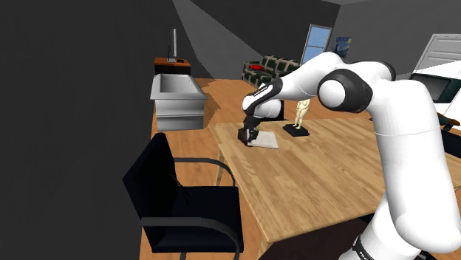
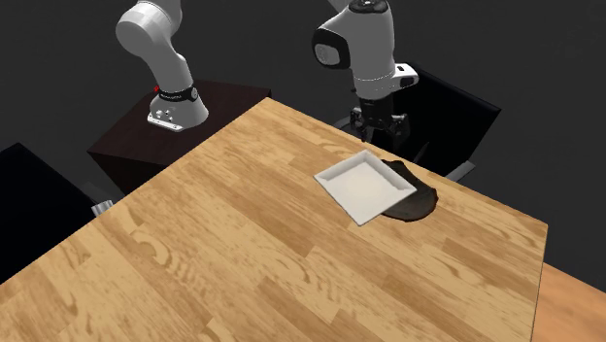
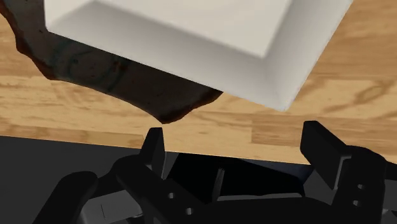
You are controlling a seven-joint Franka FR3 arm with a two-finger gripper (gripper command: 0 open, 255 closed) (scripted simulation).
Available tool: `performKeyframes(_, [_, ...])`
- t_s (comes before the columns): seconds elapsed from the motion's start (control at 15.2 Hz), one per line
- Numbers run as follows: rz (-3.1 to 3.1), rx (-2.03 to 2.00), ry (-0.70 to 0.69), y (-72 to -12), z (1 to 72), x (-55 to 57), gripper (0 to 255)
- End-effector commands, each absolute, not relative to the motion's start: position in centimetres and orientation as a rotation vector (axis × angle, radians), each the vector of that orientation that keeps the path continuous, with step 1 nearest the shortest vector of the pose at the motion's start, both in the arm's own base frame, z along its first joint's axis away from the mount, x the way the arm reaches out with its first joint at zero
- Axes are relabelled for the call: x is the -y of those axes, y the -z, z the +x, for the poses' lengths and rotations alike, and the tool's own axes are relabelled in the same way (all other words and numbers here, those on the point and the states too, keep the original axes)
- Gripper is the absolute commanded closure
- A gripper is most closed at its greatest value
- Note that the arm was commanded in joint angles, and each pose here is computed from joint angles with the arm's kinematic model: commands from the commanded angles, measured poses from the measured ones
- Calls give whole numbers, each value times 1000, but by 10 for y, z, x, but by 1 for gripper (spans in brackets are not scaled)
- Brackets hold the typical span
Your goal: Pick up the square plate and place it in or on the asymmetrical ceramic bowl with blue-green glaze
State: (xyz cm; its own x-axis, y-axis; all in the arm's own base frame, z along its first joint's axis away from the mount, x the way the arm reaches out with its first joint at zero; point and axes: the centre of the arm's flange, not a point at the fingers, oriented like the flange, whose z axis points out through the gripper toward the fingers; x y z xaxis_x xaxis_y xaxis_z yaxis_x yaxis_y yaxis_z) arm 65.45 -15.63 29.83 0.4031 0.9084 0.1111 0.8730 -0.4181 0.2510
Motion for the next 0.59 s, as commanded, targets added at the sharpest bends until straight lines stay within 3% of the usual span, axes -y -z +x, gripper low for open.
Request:
performKeyframes(0.0, [2500,-1600,-347,-317,648,156,0])
performKeyframes(0.53, [2500,-1600,-347,-339,642,156,0])
